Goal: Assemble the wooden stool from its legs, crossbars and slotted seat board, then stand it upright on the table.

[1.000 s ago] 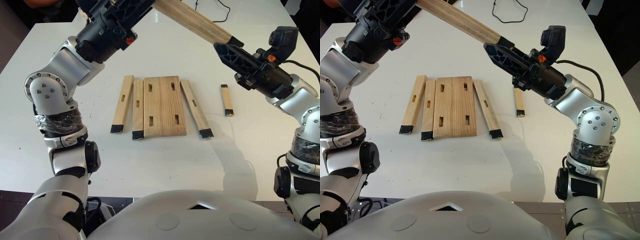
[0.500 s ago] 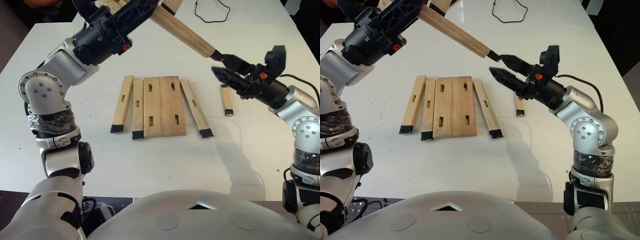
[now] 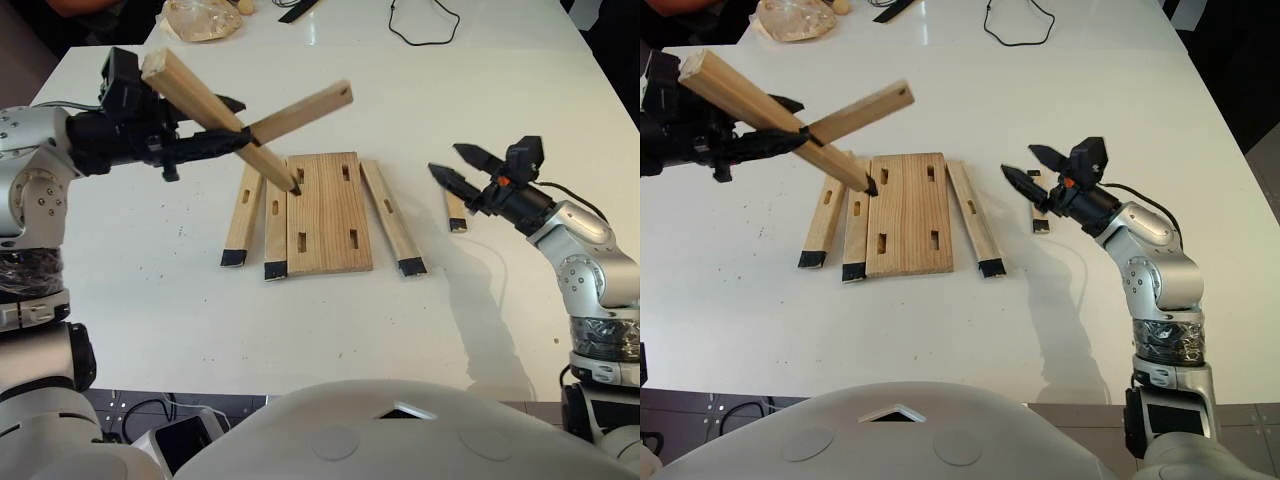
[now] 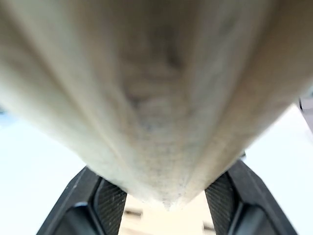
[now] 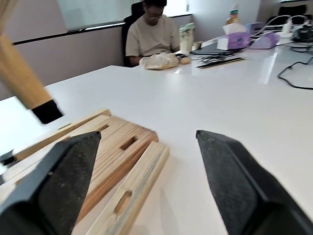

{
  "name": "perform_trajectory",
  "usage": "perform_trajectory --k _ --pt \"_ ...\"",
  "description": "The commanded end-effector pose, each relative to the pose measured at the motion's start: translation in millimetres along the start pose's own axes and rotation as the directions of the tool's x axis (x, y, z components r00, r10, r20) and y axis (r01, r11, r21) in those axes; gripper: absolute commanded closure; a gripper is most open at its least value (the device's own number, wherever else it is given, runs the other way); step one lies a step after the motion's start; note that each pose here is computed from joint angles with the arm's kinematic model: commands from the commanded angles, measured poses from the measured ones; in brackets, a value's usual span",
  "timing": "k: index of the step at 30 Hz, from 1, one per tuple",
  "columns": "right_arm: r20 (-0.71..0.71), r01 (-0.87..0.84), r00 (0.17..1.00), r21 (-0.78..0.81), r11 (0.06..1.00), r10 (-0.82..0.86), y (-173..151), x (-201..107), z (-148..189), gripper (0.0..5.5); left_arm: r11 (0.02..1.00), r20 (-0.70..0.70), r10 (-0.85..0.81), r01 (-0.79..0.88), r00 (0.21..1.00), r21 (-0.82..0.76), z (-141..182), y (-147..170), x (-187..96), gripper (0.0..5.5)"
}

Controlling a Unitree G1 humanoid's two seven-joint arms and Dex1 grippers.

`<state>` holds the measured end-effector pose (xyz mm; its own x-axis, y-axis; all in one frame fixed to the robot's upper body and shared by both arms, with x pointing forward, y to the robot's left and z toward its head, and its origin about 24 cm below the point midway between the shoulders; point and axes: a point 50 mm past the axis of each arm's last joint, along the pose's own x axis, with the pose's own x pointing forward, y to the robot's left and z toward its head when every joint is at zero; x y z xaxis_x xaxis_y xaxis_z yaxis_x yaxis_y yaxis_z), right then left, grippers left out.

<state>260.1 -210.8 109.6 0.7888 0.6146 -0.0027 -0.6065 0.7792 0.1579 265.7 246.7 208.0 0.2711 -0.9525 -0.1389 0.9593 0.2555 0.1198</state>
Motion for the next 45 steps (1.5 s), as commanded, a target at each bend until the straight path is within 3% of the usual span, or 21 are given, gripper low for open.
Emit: perform_trajectory --k 1,12,37,41,45 --pt "0.055 0.049 0.997 0.036 0.998 -0.051 -3.5 -0.5 9.4 1.91 0.998 -0.016 -0.056 0.056 0.998 0.007 -8.9 -11.1 4.2 3.46" --pt "0.036 0.052 0.998 0.030 0.998 -0.053 -11.4 2.6 16.0 1.91 0.989 -0.020 -0.150 0.150 0.988 -0.007 -23.2 -33.1 13.8 3.46" --pt "0.036 0.002 0.999 0.064 0.998 -0.004 -9.3 11.6 17.0 1.91 0.977 -0.096 -0.210 0.213 0.973 0.027 -37.9 -13.4 21.5 3.46" --pt "0.037 -0.007 0.999 0.073 0.997 0.004 -6.3 14.9 14.7 1.91 0.972 -0.158 -0.230 0.236 0.960 0.021 -53.9 -14.6 24.7 3.46" --pt "0.042 -0.001 0.999 0.095 0.995 -0.003 -2.0 14.8 9.4 1.91 0.960 -0.159 -0.279 0.275 0.947 -0.046 -82.7 -42.5 35.6 3.46"
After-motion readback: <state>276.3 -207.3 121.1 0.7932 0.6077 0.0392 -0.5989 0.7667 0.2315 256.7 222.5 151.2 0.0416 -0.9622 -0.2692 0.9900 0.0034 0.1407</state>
